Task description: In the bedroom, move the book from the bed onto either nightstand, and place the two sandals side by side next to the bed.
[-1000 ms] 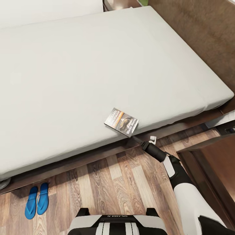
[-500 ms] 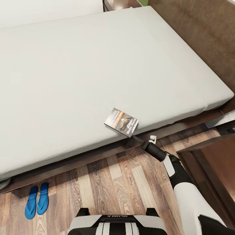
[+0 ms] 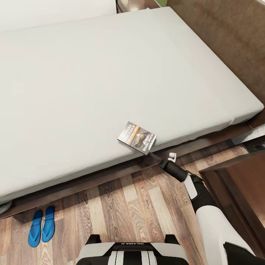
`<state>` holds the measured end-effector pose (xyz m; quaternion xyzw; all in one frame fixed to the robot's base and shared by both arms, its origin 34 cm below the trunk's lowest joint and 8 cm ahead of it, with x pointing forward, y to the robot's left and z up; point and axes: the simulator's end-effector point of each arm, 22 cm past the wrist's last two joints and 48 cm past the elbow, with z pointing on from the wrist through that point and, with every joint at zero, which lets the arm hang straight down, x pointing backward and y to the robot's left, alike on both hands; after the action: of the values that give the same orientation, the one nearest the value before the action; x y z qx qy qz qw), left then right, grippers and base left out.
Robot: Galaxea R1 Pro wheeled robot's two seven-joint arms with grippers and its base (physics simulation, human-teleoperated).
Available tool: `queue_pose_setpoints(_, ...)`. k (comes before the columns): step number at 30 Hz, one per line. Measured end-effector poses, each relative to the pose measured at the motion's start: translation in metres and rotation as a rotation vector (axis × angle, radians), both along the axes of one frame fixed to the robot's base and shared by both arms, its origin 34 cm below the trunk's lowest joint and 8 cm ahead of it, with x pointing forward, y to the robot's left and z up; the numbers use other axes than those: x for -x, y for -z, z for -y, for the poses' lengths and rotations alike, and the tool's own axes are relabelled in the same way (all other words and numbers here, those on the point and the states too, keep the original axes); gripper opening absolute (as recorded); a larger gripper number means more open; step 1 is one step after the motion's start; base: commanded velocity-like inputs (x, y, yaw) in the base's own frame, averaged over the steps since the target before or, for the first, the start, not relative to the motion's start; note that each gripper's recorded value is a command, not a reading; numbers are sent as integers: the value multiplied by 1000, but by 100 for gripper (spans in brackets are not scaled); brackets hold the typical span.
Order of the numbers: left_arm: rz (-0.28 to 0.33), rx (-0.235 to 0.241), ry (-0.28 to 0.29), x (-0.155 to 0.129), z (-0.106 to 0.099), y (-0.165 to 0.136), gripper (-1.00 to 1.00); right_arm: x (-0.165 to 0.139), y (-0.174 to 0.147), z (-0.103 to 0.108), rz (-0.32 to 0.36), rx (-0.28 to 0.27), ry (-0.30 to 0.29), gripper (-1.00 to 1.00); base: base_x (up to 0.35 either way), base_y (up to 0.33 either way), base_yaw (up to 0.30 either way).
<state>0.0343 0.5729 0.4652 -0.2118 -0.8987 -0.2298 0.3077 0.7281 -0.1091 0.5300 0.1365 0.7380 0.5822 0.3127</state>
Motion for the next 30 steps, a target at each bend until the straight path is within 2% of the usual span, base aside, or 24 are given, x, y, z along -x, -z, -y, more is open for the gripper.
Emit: queue_pose_setpoints(30,1,-2,3,-1,0,0,100,0,0,1,0,1,0,100,21,0,0)
